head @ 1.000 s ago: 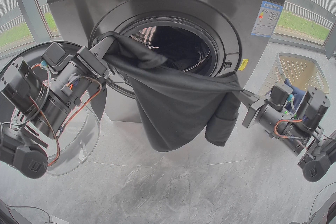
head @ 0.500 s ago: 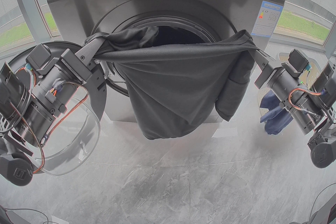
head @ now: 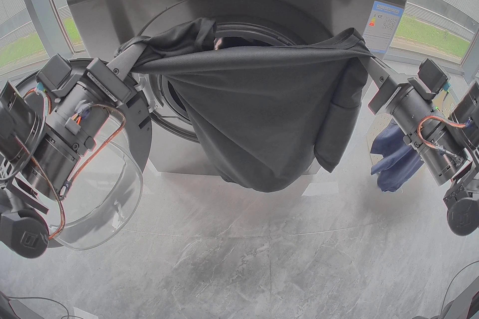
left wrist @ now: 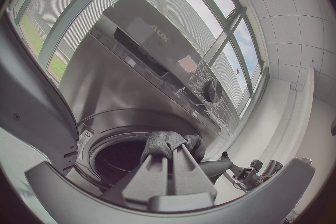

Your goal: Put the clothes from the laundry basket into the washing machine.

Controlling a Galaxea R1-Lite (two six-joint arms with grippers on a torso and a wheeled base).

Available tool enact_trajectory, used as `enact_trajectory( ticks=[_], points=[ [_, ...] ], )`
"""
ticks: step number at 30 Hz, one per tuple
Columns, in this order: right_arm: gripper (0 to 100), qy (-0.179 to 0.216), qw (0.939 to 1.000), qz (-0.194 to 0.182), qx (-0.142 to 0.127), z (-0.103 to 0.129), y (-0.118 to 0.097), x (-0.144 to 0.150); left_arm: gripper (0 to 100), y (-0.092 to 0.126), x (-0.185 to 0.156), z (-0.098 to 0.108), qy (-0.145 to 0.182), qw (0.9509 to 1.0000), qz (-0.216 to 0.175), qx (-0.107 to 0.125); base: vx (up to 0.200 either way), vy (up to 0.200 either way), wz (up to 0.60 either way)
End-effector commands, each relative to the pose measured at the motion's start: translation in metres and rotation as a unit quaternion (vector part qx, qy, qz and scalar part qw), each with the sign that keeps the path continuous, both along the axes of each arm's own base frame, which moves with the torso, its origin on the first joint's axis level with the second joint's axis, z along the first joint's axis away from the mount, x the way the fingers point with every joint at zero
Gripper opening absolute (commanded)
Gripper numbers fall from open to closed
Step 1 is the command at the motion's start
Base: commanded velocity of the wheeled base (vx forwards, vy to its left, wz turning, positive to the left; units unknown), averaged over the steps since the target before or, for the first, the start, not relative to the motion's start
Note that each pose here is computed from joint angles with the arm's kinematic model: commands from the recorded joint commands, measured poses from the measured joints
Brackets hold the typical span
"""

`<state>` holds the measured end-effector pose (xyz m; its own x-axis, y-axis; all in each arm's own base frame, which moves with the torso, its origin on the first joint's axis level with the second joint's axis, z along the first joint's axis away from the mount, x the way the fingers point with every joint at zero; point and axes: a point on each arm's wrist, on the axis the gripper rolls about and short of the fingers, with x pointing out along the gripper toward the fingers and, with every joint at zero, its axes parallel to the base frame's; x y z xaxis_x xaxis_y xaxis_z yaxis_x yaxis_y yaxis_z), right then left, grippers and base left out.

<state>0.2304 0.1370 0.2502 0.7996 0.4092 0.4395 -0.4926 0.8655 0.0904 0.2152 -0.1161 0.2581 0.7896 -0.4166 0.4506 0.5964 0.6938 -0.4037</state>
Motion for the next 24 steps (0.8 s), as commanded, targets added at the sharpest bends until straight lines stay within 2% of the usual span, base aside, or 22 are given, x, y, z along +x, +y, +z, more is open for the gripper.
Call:
enact_trajectory(
  ticks=[1,14,16,24],
  points=[
    [0,0.008,0.9999,-0.004,-0.007,-0.005,-0.003,-0.001,0,0.000,0.001,0.005,-0.007,1.0000,0.003,-0.006,0.000,0.000,0.00],
    [0,0.018,0.9994,0.013,-0.028,-0.014,-0.009,-0.010,0,0.000,0.002,0.008,-0.010,0.9998,0.012,-0.012,0.000,0.000,0.00],
    [0,0.025,0.9991,0.004,-0.033,-0.019,-0.014,-0.008,0,0.000,0.003,0.007,-0.010,0.9998,0.012,-0.012,0.000,0.000,0.00],
    [0,0.023,0.9993,-0.002,-0.030,-0.017,-0.014,-0.005,0,0.000,0.003,0.007,-0.009,0.9998,0.012,-0.011,0.000,0.000,0.00]
  ],
)
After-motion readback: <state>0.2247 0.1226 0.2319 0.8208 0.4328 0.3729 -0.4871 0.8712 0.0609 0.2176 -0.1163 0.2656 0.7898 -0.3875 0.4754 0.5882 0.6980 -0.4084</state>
